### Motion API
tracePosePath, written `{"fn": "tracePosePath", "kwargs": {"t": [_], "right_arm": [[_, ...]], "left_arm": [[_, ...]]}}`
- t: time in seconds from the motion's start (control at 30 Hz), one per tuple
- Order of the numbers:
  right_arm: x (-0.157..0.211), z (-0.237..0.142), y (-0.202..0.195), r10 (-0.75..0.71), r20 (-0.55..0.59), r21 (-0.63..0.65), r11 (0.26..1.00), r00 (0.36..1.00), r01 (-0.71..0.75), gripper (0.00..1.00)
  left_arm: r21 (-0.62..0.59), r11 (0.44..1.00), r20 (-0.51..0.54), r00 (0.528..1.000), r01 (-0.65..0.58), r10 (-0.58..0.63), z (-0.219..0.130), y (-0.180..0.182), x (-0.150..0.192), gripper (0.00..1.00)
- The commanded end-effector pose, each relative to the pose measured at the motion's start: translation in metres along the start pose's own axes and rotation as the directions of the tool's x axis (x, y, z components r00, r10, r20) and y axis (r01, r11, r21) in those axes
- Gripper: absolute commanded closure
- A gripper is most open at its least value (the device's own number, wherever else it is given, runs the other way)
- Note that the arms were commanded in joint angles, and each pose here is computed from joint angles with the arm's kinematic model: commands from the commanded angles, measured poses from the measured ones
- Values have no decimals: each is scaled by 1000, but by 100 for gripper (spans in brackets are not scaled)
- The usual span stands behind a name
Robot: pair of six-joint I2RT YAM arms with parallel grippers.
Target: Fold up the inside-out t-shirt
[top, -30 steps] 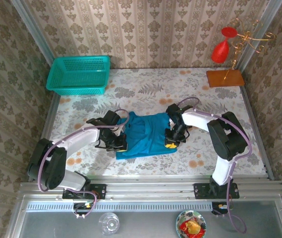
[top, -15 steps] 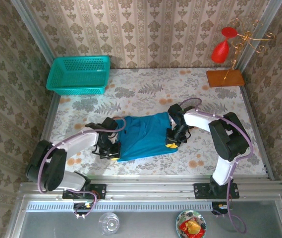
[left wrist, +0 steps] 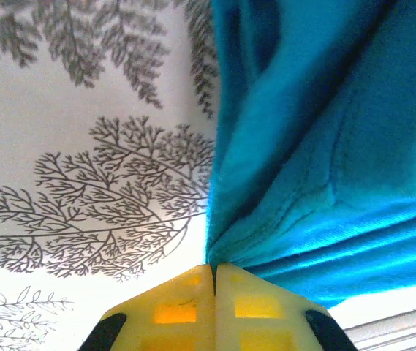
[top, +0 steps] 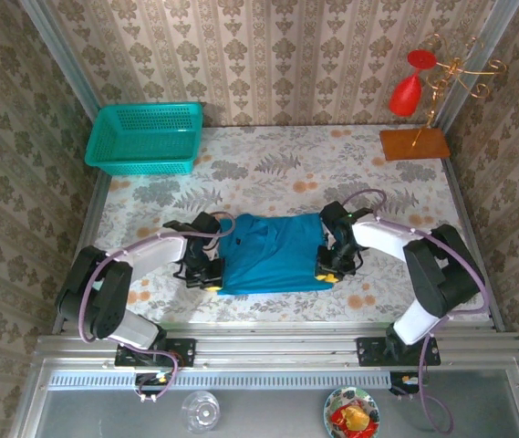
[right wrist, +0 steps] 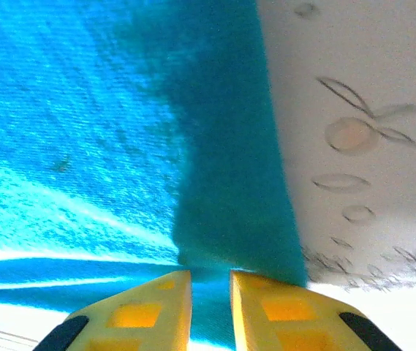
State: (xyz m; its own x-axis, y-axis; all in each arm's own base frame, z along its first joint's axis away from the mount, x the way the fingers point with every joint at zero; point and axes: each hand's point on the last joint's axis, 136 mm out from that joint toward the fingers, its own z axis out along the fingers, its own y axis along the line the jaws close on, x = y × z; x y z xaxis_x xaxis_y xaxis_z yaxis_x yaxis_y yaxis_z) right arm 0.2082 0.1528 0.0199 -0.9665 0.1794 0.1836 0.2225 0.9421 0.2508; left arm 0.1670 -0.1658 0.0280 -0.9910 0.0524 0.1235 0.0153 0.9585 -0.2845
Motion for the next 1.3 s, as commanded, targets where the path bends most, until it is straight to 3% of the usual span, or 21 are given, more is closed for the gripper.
{"fn": "tracePosePath", "kwargs": {"t": [0.0,0.1,0.33,0.53,0.57,0.77,1.03,1.27], "right_arm": [[0,-20,-16,31,49,72,997,998,-35,74],[-17,-42,0,-3,117,26,1000,993,0,70],[-72,-69,5,-25,194,15,1000,981,22,68],[-115,-69,13,-62,192,3,998,980,62,63],[-120,-67,14,-61,184,-3,998,981,63,63],[-133,-52,14,-60,140,-4,998,988,61,57],[-145,-37,20,-50,127,-66,996,991,59,55],[-162,-35,25,-30,144,-127,991,989,49,57]], "left_arm": [[-9,999,60,997,-46,46,-33,-6,-7,90],[22,995,126,988,-96,93,-57,-19,-24,79],[97,982,256,957,-164,135,-90,-39,-85,63],[186,955,295,940,-230,169,-93,-68,-145,50],[190,954,289,941,-234,173,-91,-72,-153,43],[201,953,246,953,-226,174,-68,-79,-184,44],[248,945,183,968,-212,169,-40,-86,-196,49],[266,944,180,972,-197,152,-33,-87,-201,66]]}}
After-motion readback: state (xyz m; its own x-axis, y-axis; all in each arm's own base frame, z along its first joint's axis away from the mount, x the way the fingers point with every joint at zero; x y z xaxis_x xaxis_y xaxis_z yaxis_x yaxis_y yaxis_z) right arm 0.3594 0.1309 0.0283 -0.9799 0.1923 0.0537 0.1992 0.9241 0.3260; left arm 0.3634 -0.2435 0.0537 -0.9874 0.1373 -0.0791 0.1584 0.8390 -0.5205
